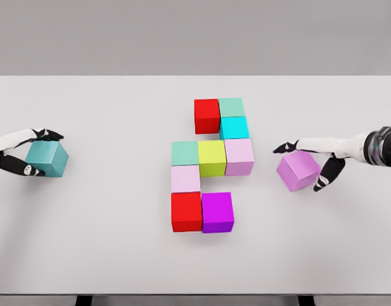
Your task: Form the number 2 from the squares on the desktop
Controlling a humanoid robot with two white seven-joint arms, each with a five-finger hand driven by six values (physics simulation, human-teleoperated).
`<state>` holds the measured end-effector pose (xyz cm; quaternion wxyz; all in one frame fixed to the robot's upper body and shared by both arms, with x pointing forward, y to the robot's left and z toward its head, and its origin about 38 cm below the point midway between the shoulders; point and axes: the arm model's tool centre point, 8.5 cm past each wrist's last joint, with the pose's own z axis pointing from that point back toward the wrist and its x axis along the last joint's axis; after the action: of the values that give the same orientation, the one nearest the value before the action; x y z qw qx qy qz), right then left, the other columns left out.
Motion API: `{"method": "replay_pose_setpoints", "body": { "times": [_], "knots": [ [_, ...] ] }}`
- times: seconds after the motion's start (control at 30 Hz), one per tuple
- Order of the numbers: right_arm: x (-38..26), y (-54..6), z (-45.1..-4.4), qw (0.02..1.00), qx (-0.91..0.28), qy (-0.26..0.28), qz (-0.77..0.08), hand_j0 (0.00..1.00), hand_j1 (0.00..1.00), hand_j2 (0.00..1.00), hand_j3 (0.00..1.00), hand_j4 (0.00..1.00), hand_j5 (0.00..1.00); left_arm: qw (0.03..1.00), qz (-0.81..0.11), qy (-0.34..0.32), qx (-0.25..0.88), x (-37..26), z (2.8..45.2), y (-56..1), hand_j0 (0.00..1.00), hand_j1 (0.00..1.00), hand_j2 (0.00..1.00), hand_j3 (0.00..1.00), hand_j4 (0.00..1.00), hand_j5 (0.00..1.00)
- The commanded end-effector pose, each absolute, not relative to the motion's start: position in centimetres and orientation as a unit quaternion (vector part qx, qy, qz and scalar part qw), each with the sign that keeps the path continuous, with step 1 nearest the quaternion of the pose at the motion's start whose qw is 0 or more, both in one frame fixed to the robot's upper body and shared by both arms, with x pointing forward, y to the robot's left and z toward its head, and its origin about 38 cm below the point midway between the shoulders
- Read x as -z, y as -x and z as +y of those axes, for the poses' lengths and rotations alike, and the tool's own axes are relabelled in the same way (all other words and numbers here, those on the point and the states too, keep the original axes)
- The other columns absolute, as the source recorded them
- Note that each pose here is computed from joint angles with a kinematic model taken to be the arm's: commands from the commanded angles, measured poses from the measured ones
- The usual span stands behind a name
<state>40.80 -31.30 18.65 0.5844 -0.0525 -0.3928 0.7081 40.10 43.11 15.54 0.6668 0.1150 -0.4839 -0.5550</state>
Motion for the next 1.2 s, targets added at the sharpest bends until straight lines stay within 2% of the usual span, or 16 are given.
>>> {"method": "replay_pose_setpoints", "body": {
  "times": [0.0, 0.03, 0.13, 0.17, 0.2, 0.27, 0.5, 0.7, 1.0, 1.17],
  "knots": [
    [-18.5, -40.8, -31.5, 0.586, -0.708, 0.052, -0.390, 0.95, 0.95, 0.95, 0.95, 0.95, 0.95, 0.670, -0.484, -0.113, 0.552, -15.4, 43.1, -40.1, 0.80, 0.80, 0.80, 0.80, 0.80, 0.80],
    [-18.5, -40.7, -31.4, 0.587, -0.708, 0.052, -0.390, 0.92, 0.92, 0.92, 0.92, 0.92, 0.92, 0.672, -0.482, -0.114, 0.550, -15.2, 43.4, -40.1, 0.77, 0.77, 0.77, 0.77, 0.77, 0.77],
    [-18.4, -40.8, -31.6, 0.594, -0.703, 0.054, -0.386, 0.69, 0.69, 0.69, 0.69, 0.69, 0.69, 0.673, -0.483, -0.112, 0.549, -15.1, 43.2, -40.1, 0.66, 0.66, 0.66, 0.66, 0.66, 0.66],
    [-18.5, -41.0, -31.7, 0.603, -0.697, 0.060, -0.383, 0.57, 0.57, 0.57, 0.57, 0.57, 0.57, 0.673, -0.483, -0.112, 0.548, -15.1, 43.2, -40.1, 0.61, 0.61, 0.61, 0.61, 0.61, 0.61],
    [-18.6, -41.0, -31.7, 0.604, -0.697, 0.061, -0.383, 0.50, 0.50, 0.50, 0.50, 0.50, 0.50, 0.674, -0.483, -0.111, 0.548, -15.1, 43.1, -40.1, 0.57, 0.57, 0.57, 0.57, 0.57, 0.57],
    [-18.7, -41.1, -31.7, 0.604, -0.696, 0.062, -0.384, 0.42, 0.42, 0.42, 0.42, 0.42, 0.42, 0.674, -0.483, -0.111, 0.548, -15.1, 43.1, -40.1, 0.51, 0.51, 0.51, 0.51, 0.51, 0.51],
    [-20.5, -41.3, -32.1, 0.578, -0.703, 0.071, -0.409, 0.42, 0.42, 0.42, 0.42, 0.42, 0.42, 0.669, -0.496, -0.105, 0.544, -15.3, 42.3, -40.5, 0.40, 0.40, 0.40, 0.40, 0.40, 0.40],
    [-22.8, -38.9, -31.0, 0.496, -0.746, 0.049, -0.442, 0.44, 0.44, 0.44, 0.44, 0.44, 0.44, 0.670, -0.509, -0.104, 0.531, -16.0, 41.4, -41.5, 0.39, 0.39, 0.39, 0.39, 0.39, 0.39],
    [-24.9, -35.0, -31.0, 0.288, -0.816, -0.028, -0.501, 0.45, 0.45, 0.45, 0.45, 0.45, 0.45, 0.695, -0.520, -0.089, 0.488, -16.7, 38.2, -43.9, 0.39, 0.39, 0.39, 0.39, 0.39, 0.39],
    [-24.6, -35.0, -30.5, 0.282, -0.819, -0.030, -0.500, 0.44, 0.44, 0.44, 0.44, 0.44, 0.44, 0.713, -0.517, -0.076, 0.468, -16.7, 35.9, -44.6, 0.39, 0.39, 0.39, 0.39, 0.39, 0.39]
  ]
}}
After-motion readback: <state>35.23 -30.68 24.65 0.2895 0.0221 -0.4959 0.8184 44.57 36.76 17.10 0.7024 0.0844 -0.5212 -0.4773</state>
